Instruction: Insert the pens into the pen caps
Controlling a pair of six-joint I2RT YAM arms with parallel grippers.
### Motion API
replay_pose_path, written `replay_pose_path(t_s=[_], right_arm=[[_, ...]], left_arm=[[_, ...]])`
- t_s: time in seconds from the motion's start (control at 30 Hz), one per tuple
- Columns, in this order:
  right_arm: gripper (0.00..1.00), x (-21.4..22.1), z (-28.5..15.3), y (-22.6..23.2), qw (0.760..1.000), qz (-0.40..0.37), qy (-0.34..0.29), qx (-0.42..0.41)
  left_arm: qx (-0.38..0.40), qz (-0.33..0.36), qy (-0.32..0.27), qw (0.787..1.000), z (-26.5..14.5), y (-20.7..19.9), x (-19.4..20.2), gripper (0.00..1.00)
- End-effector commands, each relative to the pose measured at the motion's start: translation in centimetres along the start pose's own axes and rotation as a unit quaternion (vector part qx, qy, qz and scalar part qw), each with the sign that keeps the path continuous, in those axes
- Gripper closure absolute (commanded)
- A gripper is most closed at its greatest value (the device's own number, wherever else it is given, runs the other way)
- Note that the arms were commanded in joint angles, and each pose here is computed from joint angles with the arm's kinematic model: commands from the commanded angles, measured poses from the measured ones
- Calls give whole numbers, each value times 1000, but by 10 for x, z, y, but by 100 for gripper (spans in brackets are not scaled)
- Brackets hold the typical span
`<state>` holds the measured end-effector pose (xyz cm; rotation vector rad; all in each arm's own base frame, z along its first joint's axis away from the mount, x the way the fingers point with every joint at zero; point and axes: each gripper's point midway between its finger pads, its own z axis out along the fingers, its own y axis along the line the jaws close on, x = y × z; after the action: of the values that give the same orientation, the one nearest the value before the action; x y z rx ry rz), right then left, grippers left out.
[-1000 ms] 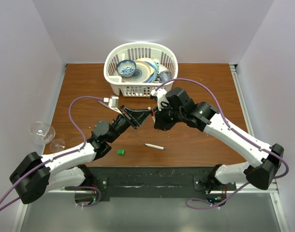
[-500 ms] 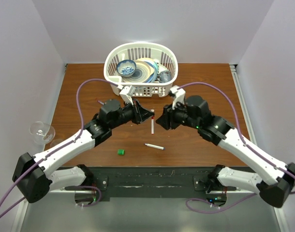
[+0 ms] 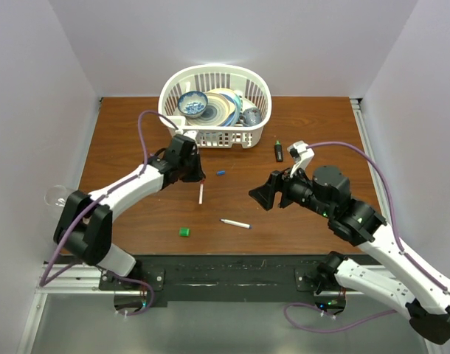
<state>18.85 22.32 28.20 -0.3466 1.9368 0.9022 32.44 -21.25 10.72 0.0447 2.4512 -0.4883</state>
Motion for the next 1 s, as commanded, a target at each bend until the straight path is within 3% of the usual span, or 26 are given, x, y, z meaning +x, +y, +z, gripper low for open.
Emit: replay_pose_path(t_s=[0.0,0.2,0.4,0.83,0.97], right_arm=[[19,-3,-4,-13,999,9,-9,40],[19,4,-2,-20,999,8,-8,50],[19,21,6,-35,997,-1,14,74],[20,42,8,-50,994,1,46,103],[20,51,13,-54,992,3,60,107]], left_arm=[[-24,-21,0,1000,17,6,-6,100],[-56,-56,38,996,40,19,17,100],[-79,-67,43,994,40,29,26,83],[-87,-59,60,993,46,41,43,75],[-84,-52,56,994,43,41,37,62]])
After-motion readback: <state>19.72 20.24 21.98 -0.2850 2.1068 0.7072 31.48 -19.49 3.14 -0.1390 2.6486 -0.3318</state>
